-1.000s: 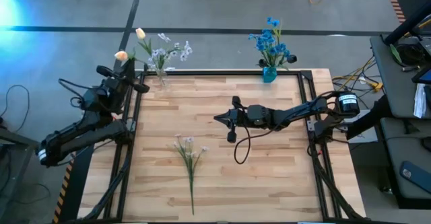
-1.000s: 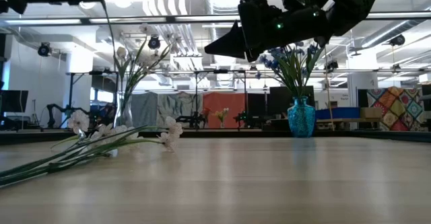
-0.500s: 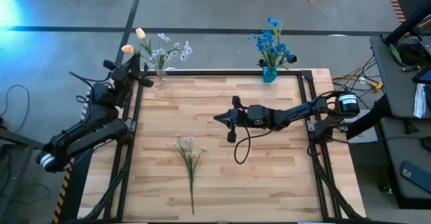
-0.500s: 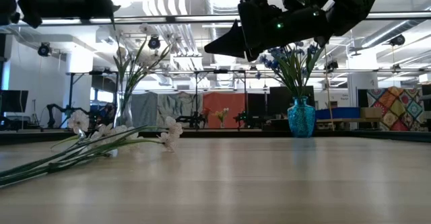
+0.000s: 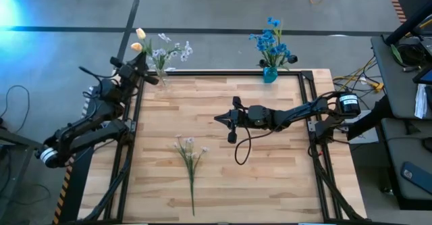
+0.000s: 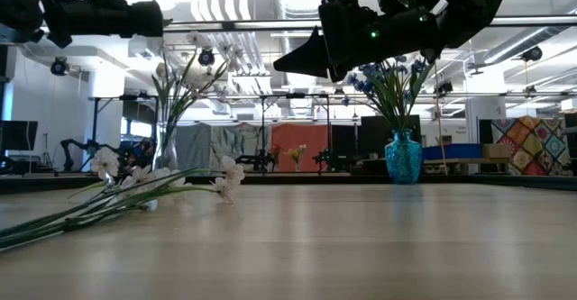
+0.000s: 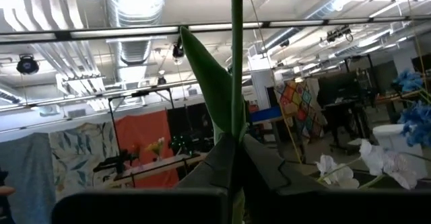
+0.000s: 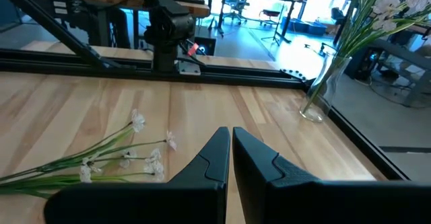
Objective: Sort flowers into vase by color
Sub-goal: Put the yellow flower into the transparent vase
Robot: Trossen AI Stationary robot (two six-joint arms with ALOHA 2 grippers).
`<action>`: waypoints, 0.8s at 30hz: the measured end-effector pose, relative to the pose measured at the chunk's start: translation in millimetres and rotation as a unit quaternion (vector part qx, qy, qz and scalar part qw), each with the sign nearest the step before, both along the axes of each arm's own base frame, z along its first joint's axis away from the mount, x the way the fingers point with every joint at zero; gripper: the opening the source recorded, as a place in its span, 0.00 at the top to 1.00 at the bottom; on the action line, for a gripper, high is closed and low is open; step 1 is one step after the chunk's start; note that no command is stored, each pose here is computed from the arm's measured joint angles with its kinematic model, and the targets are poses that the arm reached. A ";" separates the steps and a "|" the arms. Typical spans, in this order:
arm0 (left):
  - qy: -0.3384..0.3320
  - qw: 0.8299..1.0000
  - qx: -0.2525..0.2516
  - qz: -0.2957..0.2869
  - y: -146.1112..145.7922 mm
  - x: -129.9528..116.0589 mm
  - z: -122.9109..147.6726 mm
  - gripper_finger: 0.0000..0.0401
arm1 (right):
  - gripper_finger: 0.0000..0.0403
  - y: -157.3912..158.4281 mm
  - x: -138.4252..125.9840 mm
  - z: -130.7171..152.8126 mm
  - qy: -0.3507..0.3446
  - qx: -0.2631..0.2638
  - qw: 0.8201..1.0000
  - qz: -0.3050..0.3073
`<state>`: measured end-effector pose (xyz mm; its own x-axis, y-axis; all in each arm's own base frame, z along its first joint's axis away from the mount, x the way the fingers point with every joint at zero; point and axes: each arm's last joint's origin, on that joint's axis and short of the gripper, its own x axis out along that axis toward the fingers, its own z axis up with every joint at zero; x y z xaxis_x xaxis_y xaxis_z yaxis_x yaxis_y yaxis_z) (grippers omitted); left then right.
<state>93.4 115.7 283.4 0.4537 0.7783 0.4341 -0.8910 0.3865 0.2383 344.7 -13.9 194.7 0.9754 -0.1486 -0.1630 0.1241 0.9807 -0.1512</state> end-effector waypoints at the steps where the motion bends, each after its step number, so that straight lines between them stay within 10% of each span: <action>1: 0.002 1.000 -0.001 0.000 1.0 0.9 -0.8 1.00 | 0.97 0.0 0.0 0.0 0.000 0.000 1.000 0.000; 24: 0.020 0.989 -0.113 0.095 27.0 9.2 -29.4 0.93 | 0.97 0.0 0.0 -0.1 0.000 0.001 1.000 0.000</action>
<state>102.6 142.8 254.0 0.3031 0.9262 0.2242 -0.9443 0.2603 0.2013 344.7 -13.9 194.6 0.9752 -0.1486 -0.1638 0.1242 0.9808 -0.1503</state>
